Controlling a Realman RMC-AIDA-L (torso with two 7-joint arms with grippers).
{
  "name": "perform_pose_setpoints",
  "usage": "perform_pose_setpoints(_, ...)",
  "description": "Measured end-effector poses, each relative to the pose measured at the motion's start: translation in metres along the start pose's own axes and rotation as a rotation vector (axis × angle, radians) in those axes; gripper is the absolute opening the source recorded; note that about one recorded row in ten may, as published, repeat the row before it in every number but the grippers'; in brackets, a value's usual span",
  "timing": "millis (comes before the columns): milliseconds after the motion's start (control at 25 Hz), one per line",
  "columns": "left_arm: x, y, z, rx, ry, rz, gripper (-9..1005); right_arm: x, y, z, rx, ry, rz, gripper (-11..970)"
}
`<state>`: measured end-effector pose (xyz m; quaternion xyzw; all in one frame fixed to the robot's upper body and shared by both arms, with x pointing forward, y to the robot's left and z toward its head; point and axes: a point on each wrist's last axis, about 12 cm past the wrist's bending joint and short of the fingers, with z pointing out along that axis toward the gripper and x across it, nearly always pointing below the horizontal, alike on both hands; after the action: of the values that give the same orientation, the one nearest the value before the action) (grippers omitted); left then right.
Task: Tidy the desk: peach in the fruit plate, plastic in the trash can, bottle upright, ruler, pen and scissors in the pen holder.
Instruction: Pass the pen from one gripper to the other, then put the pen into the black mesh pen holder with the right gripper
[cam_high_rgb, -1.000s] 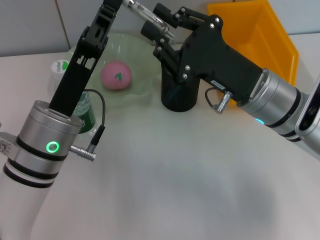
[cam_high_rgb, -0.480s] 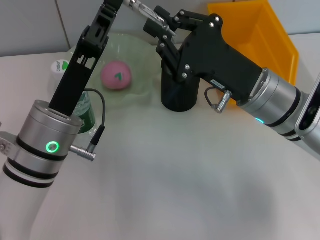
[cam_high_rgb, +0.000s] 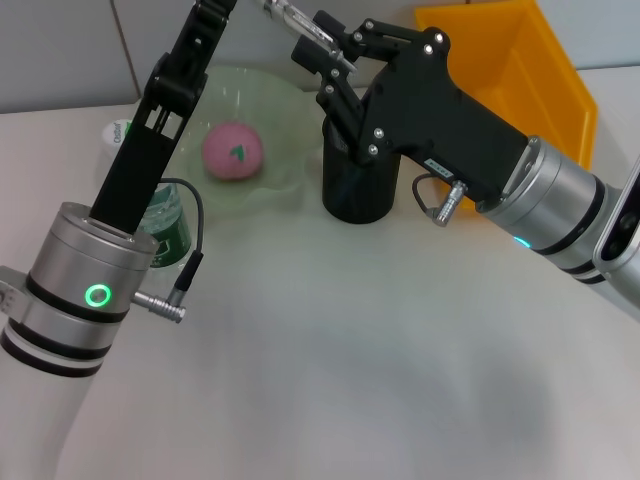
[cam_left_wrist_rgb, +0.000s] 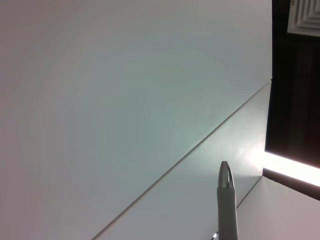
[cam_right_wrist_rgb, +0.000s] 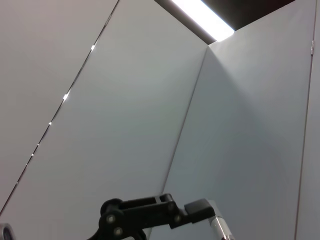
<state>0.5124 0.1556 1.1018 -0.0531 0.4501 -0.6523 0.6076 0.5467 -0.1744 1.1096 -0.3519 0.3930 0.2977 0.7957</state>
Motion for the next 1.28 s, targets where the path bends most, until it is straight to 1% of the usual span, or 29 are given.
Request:
perform_pose_setpoints(200,0.000,0.000,0.000,0.002,0.000,-0.001,306,0.000,0.001,-0.001,0.007,-0.002,0.004,151)
perform_pose_setpoints(240,-0.001,0.000,-0.001,0.004,0.000,0.004,547,-0.001,0.000,-0.003,0.030,-0.010,0.007,153)
perform_pose_setpoints(280,-0.001,0.000,-0.001,0.004,0.000,0.004,581,-0.001,0.000,-0.003,0.030,-0.010,0.007,155)
perform_pose_setpoints(320,-0.003,0.000,-0.001,0.010,0.002,0.012,614,-0.004,-0.004,-0.008,0.089,-0.033,0.021,156)
perform_pose_setpoints(360,-0.005,0.001,-0.002,0.023,0.011,0.028,648,-0.004,-0.004,-0.008,0.089,-0.033,0.021,158)
perform_pose_setpoints(400,-0.008,0.002,-0.003,0.035,0.020,0.045,681,-0.006,-0.007,-0.013,0.131,-0.046,0.031,160)
perform_pose_setpoints(440,-0.015,0.004,-0.005,0.075,0.068,0.093,715,-0.010,-0.016,-0.023,0.205,-0.073,0.070,162)
perform_pose_setpoints(480,-0.015,0.004,-0.005,0.075,0.068,0.093,748,-0.010,-0.016,-0.023,0.205,-0.073,0.070,164)
perform_pose_setpoints(520,-0.021,0.007,-0.006,0.093,0.104,0.132,782,-0.012,-0.022,-0.029,0.231,-0.084,0.106,166)
perform_pose_setpoints(560,-0.029,0.012,-0.010,0.124,0.204,0.196,787,-0.018,-0.036,-0.042,0.255,-0.092,0.184,168)
perform_pose_setpoints(600,-0.029,0.012,-0.010,0.124,0.204,0.196,791,-0.018,-0.036,-0.042,0.255,-0.092,0.184,170)
perform_pose_setpoints(640,-0.035,0.016,-0.013,0.151,0.312,0.245,796,-0.024,-0.052,-0.054,0.244,-0.076,0.251,172)
perform_pose_setpoints(680,-0.035,0.016,-0.013,0.151,0.312,0.245,800,-0.024,-0.052,-0.054,0.244,-0.076,0.251,174)
perform_pose_setpoints(760,-0.044,0.021,-0.016,0.183,0.452,0.304,804,-0.032,-0.067,-0.064,0.218,-0.042,0.310,178)
perform_pose_setpoints(800,-0.047,0.022,-0.017,0.194,0.492,0.319,803,-0.038,-0.074,-0.069,0.199,-0.018,0.343,180)
perform_pose_setpoints(840,-0.051,0.023,-0.019,0.211,0.549,0.340,802,-0.051,-0.091,-0.075,0.152,0.053,0.411,182)
perform_pose_setpoints(880,-0.051,0.023,-0.019,0.211,0.549,0.340,801,-0.051,-0.091,-0.075,0.152,0.053,0.411,184)
perform_pose_setpoints(920,-0.060,0.023,-0.022,0.253,0.656,0.380,800,-0.058,-0.099,-0.076,0.127,0.093,0.437,186)
perform_pose_setpoints(1000,-0.067,0.023,-0.024,0.286,0.750,0.412,800,-0.073,-0.115,-0.076,0.067,0.211,0.504,190)
perform_pose_setpoints(1040,-0.070,0.023,-0.025,0.301,0.806,0.426,800,-0.089,-0.127,-0.073,0.014,0.334,0.566,192)
perform_pose_setpoints(1080,-0.073,0.024,-0.025,0.305,0.844,0.433,800,-0.089,-0.127,-0.073,0.014,0.334,0.566,194)
perform_pose_setpoints(1200,-0.077,0.025,-0.026,0.303,0.922,0.438,800,-0.112,-0.143,-0.065,-0.009,0.498,0.628,199)
perform_pose_setpoints(1240,-0.077,0.025,-0.026,0.301,0.930,0.440,800,-0.127,-0.153,-0.056,-0.012,0.614,0.634,201)
perform_pose_setpoints(1280,-0.077,0.025,-0.027,0.299,0.934,0.441,800,-0.127,-0.153,-0.056,-0.012,0.614,0.634,203)
